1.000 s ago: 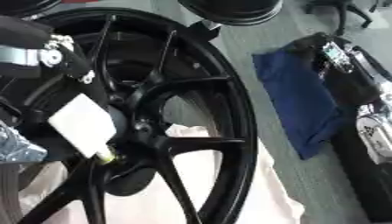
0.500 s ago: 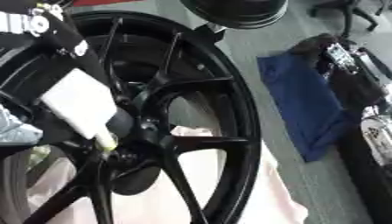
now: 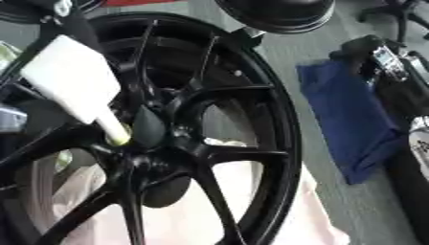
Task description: Pull the pin out of the wheel hub.
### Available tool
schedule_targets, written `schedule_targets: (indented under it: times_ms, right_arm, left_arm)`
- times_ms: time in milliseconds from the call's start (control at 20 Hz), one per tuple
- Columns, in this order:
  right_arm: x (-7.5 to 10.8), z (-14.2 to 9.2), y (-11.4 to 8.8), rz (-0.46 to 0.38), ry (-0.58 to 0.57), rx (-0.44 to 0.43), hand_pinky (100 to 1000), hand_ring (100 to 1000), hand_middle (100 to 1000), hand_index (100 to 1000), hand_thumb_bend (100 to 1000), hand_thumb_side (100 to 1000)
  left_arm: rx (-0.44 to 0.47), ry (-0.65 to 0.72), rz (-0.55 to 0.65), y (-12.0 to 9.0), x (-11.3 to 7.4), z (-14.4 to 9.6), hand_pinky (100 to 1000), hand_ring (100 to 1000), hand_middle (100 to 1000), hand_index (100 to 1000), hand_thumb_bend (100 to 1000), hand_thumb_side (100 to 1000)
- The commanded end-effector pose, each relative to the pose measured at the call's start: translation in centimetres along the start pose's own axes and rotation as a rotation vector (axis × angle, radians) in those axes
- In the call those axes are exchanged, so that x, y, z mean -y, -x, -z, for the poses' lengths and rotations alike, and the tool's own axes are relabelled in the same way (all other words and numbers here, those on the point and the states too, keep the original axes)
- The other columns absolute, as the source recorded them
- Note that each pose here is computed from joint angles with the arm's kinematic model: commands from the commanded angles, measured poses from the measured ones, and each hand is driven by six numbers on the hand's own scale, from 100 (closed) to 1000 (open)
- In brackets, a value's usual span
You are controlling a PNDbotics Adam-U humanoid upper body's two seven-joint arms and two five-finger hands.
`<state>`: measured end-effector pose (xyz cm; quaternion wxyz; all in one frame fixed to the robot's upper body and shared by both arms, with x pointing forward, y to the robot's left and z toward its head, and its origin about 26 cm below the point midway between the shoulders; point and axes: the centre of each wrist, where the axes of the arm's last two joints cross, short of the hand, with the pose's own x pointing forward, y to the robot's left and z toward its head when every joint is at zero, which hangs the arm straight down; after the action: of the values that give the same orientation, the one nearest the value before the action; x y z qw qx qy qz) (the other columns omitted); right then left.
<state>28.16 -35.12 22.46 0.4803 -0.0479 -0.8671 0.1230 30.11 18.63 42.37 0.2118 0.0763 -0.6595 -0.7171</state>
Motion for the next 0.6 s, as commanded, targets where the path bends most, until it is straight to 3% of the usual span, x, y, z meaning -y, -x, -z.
schedule_targets:
  times_ms: [50, 200, 600]
  right_arm:
    - [0.4, 0.1, -1.0, -0.026, 0.003, 0.024, 1000, 806, 371, 675, 100, 619]
    - [0.6, -0.1, -0.9, -0.029, 0.008, 0.022, 1000, 806, 371, 675, 100, 615]
    - [1.1, -0.6, -0.7, -0.037, 0.046, 0.023, 1000, 807, 372, 675, 100, 603]
  left_arm:
    - [-0.036, -0.098, 0.004, 0.0, -1.3, -2.7, 710, 420, 298, 406, 215, 148]
    - [-0.082, -0.183, -0.023, 1.0, -1.4, -4.9, 709, 415, 294, 402, 215, 145]
    - [-0.322, -0.499, -0.098, 4.8, 0.1, -13.5, 705, 387, 279, 397, 210, 129]
